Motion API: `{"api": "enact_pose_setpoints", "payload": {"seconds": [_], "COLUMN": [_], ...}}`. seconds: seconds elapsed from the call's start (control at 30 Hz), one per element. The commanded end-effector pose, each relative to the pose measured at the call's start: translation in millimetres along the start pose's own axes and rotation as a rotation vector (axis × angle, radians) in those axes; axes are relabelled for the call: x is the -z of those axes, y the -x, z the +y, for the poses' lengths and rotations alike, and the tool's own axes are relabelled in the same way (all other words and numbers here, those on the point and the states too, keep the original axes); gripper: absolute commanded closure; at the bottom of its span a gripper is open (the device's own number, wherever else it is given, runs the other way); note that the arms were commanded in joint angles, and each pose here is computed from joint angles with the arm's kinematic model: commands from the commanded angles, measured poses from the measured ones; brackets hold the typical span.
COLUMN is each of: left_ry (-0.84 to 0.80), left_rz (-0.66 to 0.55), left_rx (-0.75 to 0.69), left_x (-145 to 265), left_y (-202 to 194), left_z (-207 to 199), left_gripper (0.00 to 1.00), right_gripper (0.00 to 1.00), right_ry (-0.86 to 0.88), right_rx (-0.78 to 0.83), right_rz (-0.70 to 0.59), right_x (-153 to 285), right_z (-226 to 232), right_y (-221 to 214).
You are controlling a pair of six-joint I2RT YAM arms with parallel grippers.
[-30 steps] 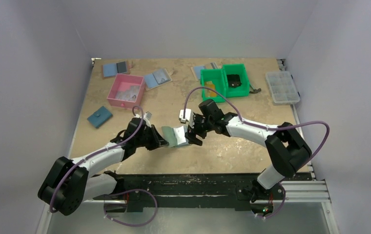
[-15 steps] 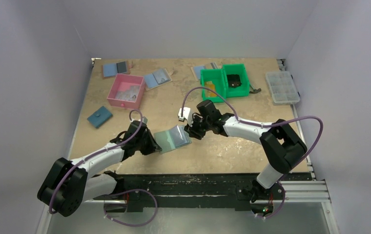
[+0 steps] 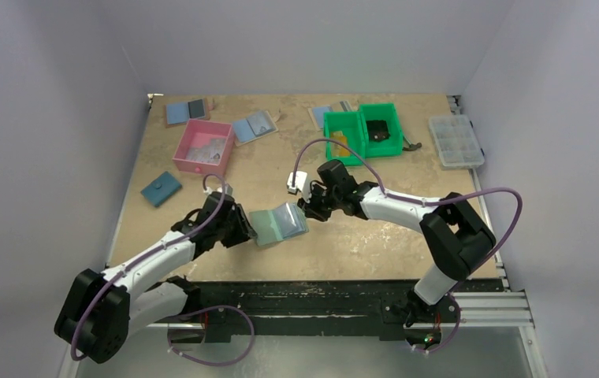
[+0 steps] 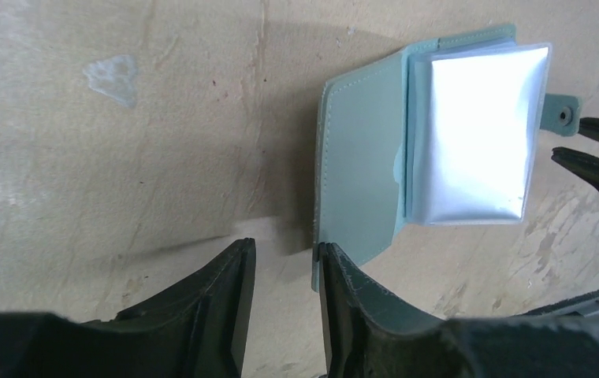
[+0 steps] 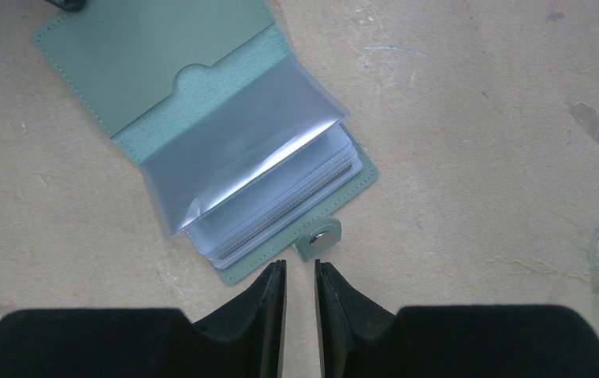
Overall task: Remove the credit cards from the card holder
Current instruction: Remove the credit card from the card holder.
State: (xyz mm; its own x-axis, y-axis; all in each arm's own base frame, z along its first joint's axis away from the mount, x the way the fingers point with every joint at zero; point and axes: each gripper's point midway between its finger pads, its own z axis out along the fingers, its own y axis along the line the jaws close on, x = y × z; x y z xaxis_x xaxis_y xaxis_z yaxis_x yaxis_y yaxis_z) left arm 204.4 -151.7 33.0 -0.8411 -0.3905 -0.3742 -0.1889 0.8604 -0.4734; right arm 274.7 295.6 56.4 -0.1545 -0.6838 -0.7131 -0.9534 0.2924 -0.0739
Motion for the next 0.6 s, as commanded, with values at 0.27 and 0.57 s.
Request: {"api": "enact_pose_setpoints", "payload": {"seconds": [0.27, 0.57], "left_ry": [-0.221, -0.617], "left_rz": [-0.35, -0.272], "left_rx": [-0.087, -0.099], "left_x": [79, 102], "left_y": [74, 62], "left_z": [-58, -129], "left_gripper": [0.53, 0.36], "right_gripper": [0.66, 0.61], "right_ry": [0.08, 0.097], "right_rx": [0.058, 0.084], "right_rz": [-0.075, -0.09], "right_x": [16, 25], "right_z": [10, 13], "right_y": [37, 43]}}
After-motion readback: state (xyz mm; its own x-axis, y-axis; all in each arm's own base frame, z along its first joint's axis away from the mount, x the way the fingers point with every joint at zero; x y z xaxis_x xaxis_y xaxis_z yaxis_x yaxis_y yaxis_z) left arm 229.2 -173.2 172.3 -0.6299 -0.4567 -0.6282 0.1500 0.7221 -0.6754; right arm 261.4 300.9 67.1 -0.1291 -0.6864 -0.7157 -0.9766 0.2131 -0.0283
